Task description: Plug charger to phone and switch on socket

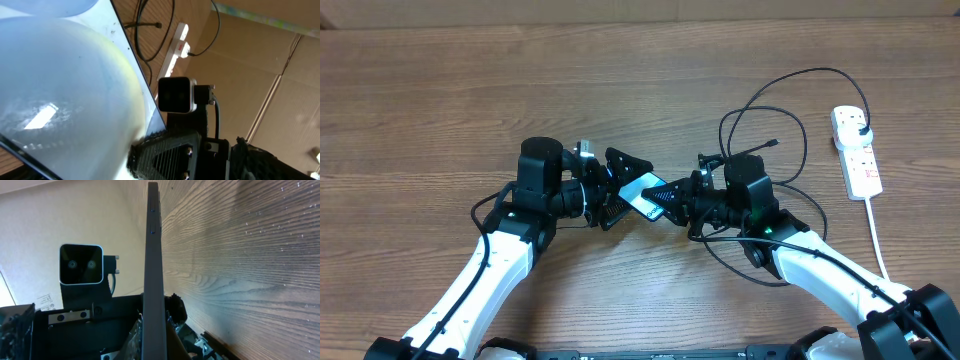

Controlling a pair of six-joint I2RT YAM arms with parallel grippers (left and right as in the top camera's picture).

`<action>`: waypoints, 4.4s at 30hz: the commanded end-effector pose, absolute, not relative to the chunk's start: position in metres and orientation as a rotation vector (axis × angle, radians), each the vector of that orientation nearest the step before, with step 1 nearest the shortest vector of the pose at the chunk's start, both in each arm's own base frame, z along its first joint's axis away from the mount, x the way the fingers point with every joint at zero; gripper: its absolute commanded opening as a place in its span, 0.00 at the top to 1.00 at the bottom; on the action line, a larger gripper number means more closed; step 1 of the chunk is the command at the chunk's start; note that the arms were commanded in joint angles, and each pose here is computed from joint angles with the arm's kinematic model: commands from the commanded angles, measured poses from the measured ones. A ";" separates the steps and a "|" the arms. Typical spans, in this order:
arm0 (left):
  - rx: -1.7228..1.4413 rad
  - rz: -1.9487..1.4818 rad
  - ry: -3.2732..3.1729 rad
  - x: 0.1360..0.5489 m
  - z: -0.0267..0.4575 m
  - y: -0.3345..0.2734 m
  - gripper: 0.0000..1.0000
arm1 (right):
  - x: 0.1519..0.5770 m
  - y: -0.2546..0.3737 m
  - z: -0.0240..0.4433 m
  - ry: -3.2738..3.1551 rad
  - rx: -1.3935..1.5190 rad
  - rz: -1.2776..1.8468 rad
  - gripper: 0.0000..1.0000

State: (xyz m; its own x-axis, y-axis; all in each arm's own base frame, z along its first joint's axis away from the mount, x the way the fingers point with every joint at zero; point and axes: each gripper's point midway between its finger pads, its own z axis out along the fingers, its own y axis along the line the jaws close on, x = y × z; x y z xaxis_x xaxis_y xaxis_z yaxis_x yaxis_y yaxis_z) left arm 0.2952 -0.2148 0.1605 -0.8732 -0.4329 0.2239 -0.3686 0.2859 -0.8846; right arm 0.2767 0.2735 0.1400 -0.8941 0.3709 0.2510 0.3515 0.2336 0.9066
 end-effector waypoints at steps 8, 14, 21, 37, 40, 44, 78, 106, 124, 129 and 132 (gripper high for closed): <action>-0.870 -1.698 2.479 0.294 0.158 -0.216 0.07 | 0.268 0.281 0.149 2.468 0.756 1.869 0.96; -0.901 -1.693 2.437 0.302 0.161 -0.215 0.26 | 0.263 0.285 0.150 2.494 0.938 1.921 0.96; -0.914 -1.660 2.410 0.308 0.160 -0.212 0.31 | 0.254 0.293 0.152 2.526 0.939 1.958 0.96; -1.068 -1.559 2.313 0.329 0.155 -0.189 0.42 | 0.259 0.299 0.187 2.398 0.693 2.093 0.96; -1.065 -1.622 2.283 0.332 0.164 -0.192 0.48 | 0.260 0.299 0.186 2.396 0.699 2.087 0.96; -0.988 -1.717 2.247 0.333 0.182 -0.199 0.49 | 0.264 0.298 0.185 2.376 0.718 2.067 0.96; -0.975 -1.924 2.323 0.311 0.196 -0.214 0.96 | 0.270 0.288 0.154 2.437 0.977 1.918 0.68; -0.902 -1.693 2.433 0.310 0.150 -0.182 0.96 | 0.294 0.220 0.068 2.472 0.959 1.107 0.00; -0.793 -2.160 2.494 0.326 0.119 -0.205 0.96 | 0.268 0.208 0.045 2.650 0.838 0.974 0.00; -0.784 -2.181 2.501 0.336 0.110 -0.207 0.96 | 0.269 0.205 0.051 2.692 0.749 0.973 0.00; -0.779 -2.160 2.490 0.340 0.110 -0.206 0.96 | 0.268 0.201 0.054 2.724 0.744 0.933 0.00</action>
